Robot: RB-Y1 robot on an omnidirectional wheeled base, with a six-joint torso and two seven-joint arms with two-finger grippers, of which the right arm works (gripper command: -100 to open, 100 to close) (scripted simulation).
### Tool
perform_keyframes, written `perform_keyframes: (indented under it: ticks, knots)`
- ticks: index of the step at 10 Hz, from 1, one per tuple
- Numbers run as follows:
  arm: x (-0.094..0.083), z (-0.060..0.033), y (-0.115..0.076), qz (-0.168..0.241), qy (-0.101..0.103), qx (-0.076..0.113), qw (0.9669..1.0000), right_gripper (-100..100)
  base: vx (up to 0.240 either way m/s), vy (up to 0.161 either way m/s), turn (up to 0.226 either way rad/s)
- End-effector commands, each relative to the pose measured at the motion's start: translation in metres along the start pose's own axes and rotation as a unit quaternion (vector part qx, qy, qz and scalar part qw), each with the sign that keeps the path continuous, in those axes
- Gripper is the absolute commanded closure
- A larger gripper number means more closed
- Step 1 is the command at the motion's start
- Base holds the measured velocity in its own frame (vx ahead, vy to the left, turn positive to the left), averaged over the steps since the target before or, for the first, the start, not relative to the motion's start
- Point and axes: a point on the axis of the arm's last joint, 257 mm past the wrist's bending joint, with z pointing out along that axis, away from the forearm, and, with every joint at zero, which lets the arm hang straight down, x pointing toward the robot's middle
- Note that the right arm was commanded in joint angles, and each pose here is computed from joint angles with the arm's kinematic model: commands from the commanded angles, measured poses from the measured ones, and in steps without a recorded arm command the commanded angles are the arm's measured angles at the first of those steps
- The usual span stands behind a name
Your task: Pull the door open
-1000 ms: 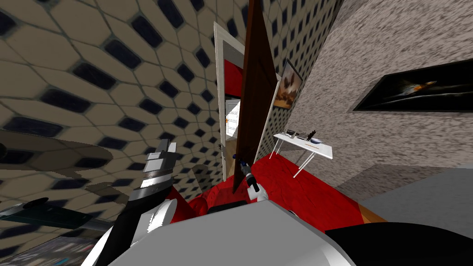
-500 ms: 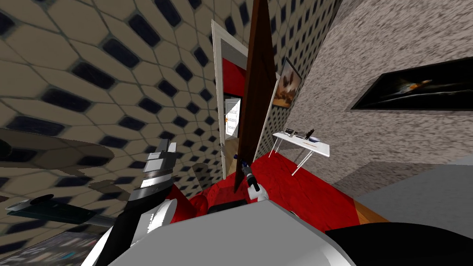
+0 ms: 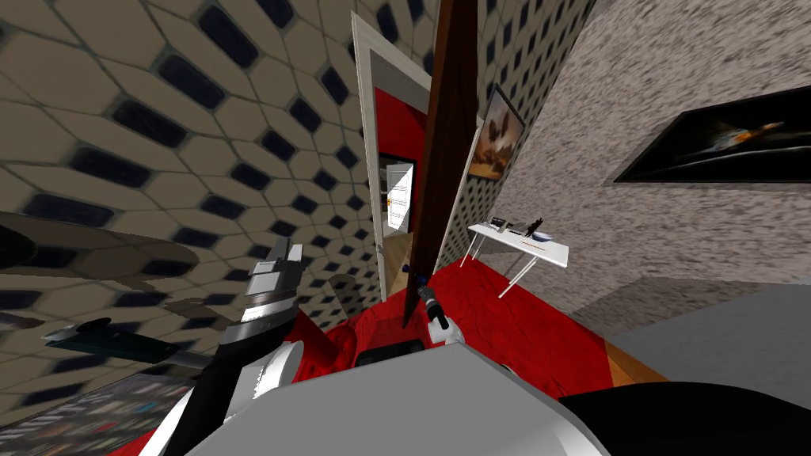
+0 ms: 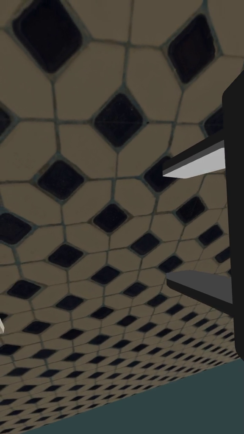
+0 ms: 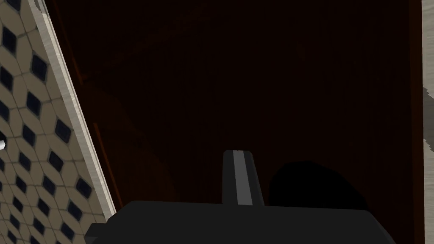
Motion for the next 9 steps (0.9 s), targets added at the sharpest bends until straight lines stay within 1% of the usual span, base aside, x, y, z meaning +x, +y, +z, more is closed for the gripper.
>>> perform_keyframes:
  ticks: [1,2,3,4,5,7,8,9]
  knots:
    - [-0.006,-0.0010,0.001,-0.012,-0.011,-0.012,0.9998,-100,-0.110,-0.119,0.165]
    - [-0.010,-0.0019,0.001,-0.022,-0.018,-0.020,0.9994,-100,-0.129,-0.137,0.235]
    - [-0.013,-0.0025,0.002,-0.027,-0.022,-0.026,0.9990,-100,-0.113,-0.148,0.152]
    - [-0.017,-0.0039,0.002,-0.038,-0.031,-0.036,0.9981,-100,-0.114,-0.141,0.235]
    - [-0.020,-0.0048,0.003,-0.044,-0.035,-0.042,0.9975,-100,-0.136,-0.136,0.187]
    - [-0.025,-0.0068,0.004,-0.056,-0.044,-0.055,0.9960,-100,-0.092,-0.093,0.143]
    - [-0.027,-0.0080,0.005,-0.062,-0.048,-0.061,0.9950,-100,-0.073,-0.079,0.151]
    - [-0.032,-0.0106,0.006,-0.074,-0.057,-0.075,0.9928,-100,-0.103,-0.117,0.244]
